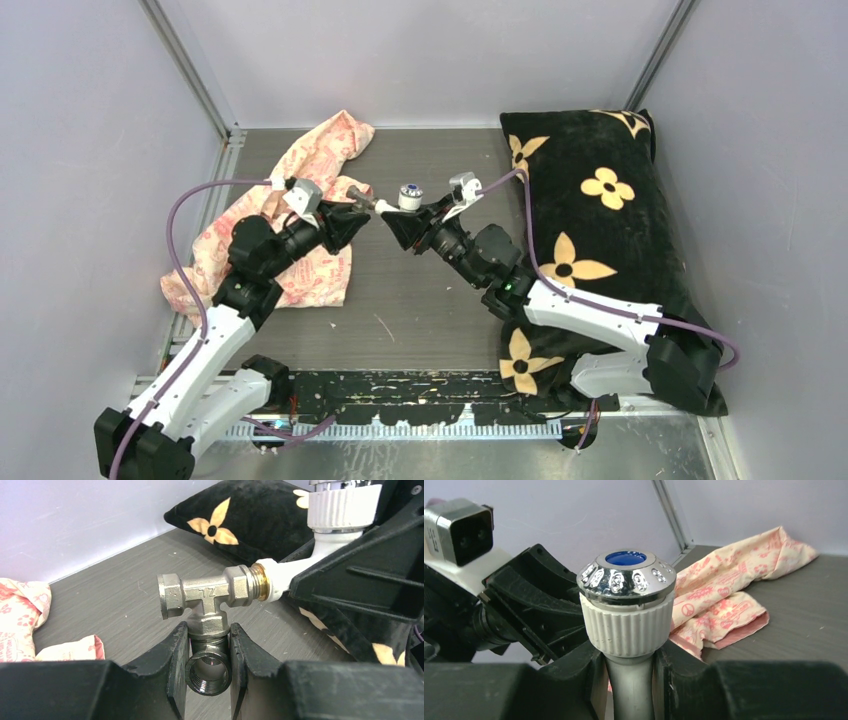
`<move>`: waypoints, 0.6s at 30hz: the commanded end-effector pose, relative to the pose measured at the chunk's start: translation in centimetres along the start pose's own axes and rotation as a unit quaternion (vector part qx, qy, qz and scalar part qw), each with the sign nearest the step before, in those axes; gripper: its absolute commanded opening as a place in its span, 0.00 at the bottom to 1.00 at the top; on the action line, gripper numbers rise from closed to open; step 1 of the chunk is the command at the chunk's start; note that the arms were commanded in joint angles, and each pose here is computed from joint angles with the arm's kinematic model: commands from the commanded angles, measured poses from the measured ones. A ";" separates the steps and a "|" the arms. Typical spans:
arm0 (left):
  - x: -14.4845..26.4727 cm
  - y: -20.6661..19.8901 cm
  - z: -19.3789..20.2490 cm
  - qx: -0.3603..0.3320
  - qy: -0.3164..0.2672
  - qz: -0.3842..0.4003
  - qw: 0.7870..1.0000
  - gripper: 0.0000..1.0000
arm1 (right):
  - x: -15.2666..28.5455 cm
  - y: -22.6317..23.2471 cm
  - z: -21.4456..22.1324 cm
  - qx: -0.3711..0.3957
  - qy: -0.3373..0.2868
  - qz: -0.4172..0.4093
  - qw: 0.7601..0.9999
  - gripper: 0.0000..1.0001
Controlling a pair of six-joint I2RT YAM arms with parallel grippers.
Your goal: Install the water faucets
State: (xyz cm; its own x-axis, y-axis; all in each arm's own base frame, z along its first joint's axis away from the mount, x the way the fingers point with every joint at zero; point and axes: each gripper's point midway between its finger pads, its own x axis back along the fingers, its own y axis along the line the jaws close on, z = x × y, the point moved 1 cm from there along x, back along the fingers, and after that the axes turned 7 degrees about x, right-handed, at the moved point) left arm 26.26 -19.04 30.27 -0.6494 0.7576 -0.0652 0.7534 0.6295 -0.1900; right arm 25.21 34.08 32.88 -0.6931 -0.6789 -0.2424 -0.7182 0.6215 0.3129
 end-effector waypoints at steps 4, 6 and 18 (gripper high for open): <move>-0.6 -0.8 -1.8 -0.046 -0.050 0.024 0.997 0.00 | -1.8 -1.6 -5.7 -0.178 -0.068 0.035 0.981 0.01; -0.7 -0.8 -1.9 -0.044 -0.054 0.023 0.997 0.00 | -1.9 -1.8 -5.5 -0.209 -0.065 0.037 0.975 0.01; -1.3 0.0 -1.3 -0.045 -0.056 -0.007 0.997 0.00 | -3.2 -3.7 -4.5 -0.370 -0.033 0.051 0.927 0.01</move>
State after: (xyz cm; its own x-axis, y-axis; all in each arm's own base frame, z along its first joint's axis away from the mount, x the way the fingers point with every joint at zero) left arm 27.79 -19.00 29.00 -0.7075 0.7031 -0.0711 0.7004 0.6842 -0.2033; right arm 27.57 33.99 30.95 -0.7243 -0.6808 -0.1090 -0.4893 0.3961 0.7770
